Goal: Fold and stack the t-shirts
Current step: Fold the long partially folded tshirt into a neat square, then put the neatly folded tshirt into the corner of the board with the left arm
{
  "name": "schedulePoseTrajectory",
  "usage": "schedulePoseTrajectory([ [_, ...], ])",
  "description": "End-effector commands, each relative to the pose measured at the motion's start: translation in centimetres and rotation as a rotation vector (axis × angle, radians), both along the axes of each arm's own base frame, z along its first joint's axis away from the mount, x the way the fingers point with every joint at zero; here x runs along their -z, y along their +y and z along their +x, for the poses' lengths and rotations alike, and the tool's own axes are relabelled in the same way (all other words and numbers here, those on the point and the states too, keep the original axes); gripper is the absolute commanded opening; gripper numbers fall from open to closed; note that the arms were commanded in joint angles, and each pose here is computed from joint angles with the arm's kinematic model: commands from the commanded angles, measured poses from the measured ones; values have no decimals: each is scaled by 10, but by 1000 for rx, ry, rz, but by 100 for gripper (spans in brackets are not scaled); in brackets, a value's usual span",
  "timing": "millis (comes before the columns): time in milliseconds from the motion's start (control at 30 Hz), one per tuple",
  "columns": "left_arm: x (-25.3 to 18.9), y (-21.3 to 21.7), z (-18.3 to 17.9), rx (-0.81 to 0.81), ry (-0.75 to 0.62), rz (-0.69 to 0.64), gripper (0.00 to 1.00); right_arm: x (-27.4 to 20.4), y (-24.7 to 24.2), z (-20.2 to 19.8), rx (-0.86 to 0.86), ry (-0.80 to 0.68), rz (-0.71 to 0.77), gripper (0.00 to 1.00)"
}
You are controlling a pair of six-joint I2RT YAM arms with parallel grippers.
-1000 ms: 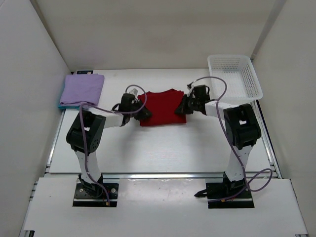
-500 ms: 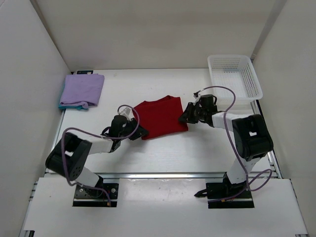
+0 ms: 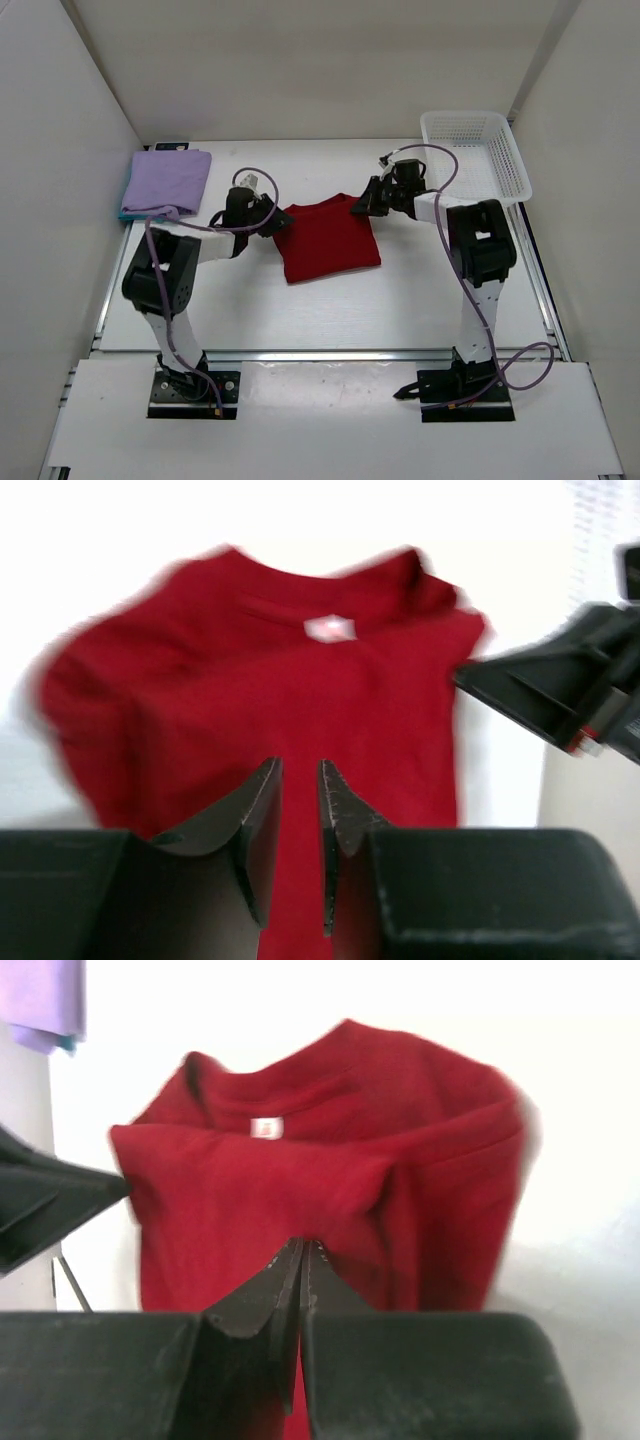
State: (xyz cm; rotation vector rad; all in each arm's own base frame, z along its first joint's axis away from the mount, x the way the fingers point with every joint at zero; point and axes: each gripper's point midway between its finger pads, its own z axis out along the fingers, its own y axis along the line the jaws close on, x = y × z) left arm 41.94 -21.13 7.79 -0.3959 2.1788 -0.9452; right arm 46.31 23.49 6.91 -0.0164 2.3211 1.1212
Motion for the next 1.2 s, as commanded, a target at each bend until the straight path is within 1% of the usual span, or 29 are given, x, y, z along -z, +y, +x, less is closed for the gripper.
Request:
schedulePoseTrajectory([
  [0,28,16,8,-12,93,14,30,8,-5,14,-15,25,-5,0],
  [100,49,34,8,-56,140,-3,30,24,-17,20,16,51,-20,0],
  [133,54,37,0,-58,157,-18,29,29,-20,17,24,70,-19,0],
  [167,44,43,6,-71,116,-37,30,24,-23,21,29,51,-8,0],
  [233,40,46,-3,-79,102,-57,30,24,-24,21,31,50,-13,0],
  [300,20,42,-4,-61,41,-64,36,17,-18,21,9,39,-13,0],
  [367,11,44,-11,-59,23,-62,44,-3,-10,23,-9,-5,-5,1],
  [400,-3,50,-9,-82,-19,-74,59,-9,-4,19,-27,-1,-5,7],
  [433,-10,52,-12,-90,-44,-70,96,-22,1,18,-40,-26,6,15],
  [467,-10,56,-15,-84,-53,-49,99,-33,4,18,-44,-49,3,19],
  [500,-10,60,-17,-100,-45,-16,98,-43,8,17,-54,-75,2,28],
  [533,-1,66,-22,-103,-21,28,99,-54,10,13,-58,-92,4,30],
  [567,-3,67,-25,-100,-32,48,99,-70,10,12,-56,-128,8,36],
  [600,-1,66,-31,-90,-24,57,99,-72,11,8,-49,-134,3,39],
  [633,10,69,-39,-84,8,84,99,-79,12,-1,-43,-142,9,40],
  [667,12,68,-40,-68,9,109,99,-91,13,-9,-41,-168,30,41],
  [700,23,67,-48,-43,48,145,99,-107,11,-11,-31,-216,45,41],
  [733,37,67,-57,-43,95,189,99,-103,14,-22,-35,-205,60,42],
  [767,37,66,-58,-35,94,216,99,-101,8,-33,-18,-186,74,41],
  [800,44,63,-59,-24,103,242,99,-114,7,-43,-12,-214,101,42],
  [833,53,54,-67,9,135,263,98,-117,7,-47,-6,-240,107,42],
  [900,58,45,-65,42,145,301,95,-121,3,-71,1,-249,130,44],
  [933,67,38,-70,59,164,318,92,-130,1,-76,1,-280,140,45],
  [967,70,34,-70,62,169,325,91,-126,-1,-83,6,-269,139,43],
  [1000,73,30,-70,68,174,316,88,-137,-2,-87,6,-298,150,44],
  [1067,87,14,-75,97,190,269,79,-130,-6,-99,7,-292,142,44],
  [1100,83,3,-70,109,173,233,76,-132,-8,-104,8,-299,140,44],
  [1133,88,-5,-70,122,177,224,66,-133,-8,-107,4,-306,144,44],
  [1167,91,-15,-68,130,177,186,50,-134,-9,-113,3,-311,151,45],
])
